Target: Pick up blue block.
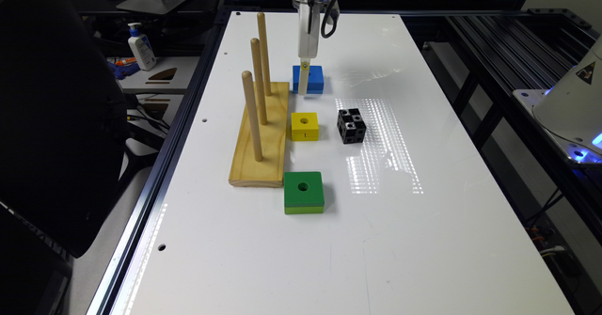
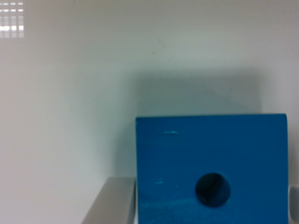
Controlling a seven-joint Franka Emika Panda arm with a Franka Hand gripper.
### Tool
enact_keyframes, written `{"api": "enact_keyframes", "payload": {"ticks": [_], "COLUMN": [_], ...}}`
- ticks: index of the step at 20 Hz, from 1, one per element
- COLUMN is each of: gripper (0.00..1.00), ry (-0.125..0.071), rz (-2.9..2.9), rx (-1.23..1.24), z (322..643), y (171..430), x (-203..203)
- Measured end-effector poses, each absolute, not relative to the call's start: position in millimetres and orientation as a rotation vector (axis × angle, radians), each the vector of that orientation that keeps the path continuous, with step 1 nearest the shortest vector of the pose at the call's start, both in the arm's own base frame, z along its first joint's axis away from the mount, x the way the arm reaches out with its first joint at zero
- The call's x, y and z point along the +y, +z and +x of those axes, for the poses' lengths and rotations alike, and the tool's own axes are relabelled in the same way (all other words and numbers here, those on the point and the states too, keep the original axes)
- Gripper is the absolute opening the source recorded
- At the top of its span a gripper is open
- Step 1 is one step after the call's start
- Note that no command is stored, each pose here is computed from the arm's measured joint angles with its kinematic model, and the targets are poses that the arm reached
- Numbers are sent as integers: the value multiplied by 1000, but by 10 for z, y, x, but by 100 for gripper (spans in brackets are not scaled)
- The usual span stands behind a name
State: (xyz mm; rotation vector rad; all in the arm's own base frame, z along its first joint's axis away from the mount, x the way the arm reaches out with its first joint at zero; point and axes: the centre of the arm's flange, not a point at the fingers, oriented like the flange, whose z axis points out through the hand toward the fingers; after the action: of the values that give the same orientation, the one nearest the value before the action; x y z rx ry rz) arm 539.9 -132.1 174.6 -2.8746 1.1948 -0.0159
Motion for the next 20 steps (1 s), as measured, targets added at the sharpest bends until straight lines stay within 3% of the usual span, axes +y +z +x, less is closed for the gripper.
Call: {"api": "enact_keyframes", "payload": {"ticks": [7,8,20], "gripper": [100,0,0], "ry": [-25,-25,-27], "rz": [-2874,-2874,-2874], "rx": [1193,1193,1193], "z": [5408,5409,5411], "y": [1707,1710,1719], "x": [-1320,-1320,-1320]}}
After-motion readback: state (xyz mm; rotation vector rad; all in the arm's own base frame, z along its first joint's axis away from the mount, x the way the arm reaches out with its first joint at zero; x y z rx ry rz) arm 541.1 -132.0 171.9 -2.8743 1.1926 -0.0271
